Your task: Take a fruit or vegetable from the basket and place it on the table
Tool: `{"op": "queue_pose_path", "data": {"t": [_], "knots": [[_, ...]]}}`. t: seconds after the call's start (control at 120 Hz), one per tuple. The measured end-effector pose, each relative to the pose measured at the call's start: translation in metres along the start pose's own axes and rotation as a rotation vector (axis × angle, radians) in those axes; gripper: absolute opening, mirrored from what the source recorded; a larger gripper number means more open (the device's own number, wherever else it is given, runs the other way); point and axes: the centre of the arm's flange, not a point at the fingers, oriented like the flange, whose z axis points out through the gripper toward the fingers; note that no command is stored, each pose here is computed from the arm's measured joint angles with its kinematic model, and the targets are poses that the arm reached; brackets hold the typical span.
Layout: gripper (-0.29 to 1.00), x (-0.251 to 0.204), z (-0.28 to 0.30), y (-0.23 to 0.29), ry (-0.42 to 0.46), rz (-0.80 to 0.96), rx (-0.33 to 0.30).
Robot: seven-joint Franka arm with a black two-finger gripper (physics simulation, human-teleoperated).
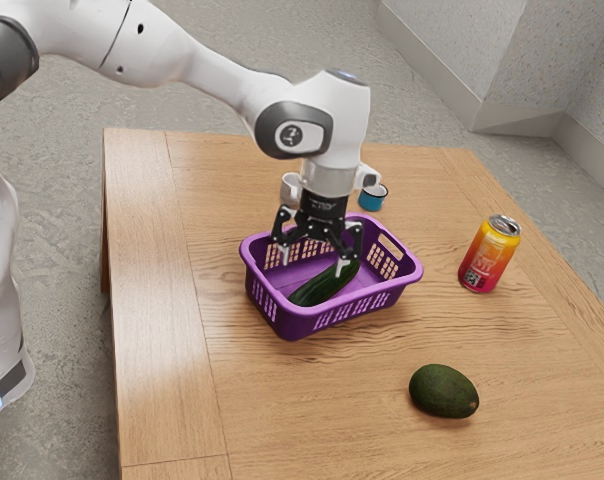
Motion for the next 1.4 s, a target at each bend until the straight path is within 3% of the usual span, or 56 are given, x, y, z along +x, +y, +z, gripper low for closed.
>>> {"op": "queue_pose_path", "data": {"t": [0.975, 1.192, 1.4], "knots": [[0.7, 0.028, 0.061, 0.008, -0.082, -0.035, 0.024], [0.34, 0.027, 0.059, 0.009, -0.086, -0.04, 0.009], [0.28, 0.028, 0.06, 0.01, -0.086, -0.054, 0.01]]}}
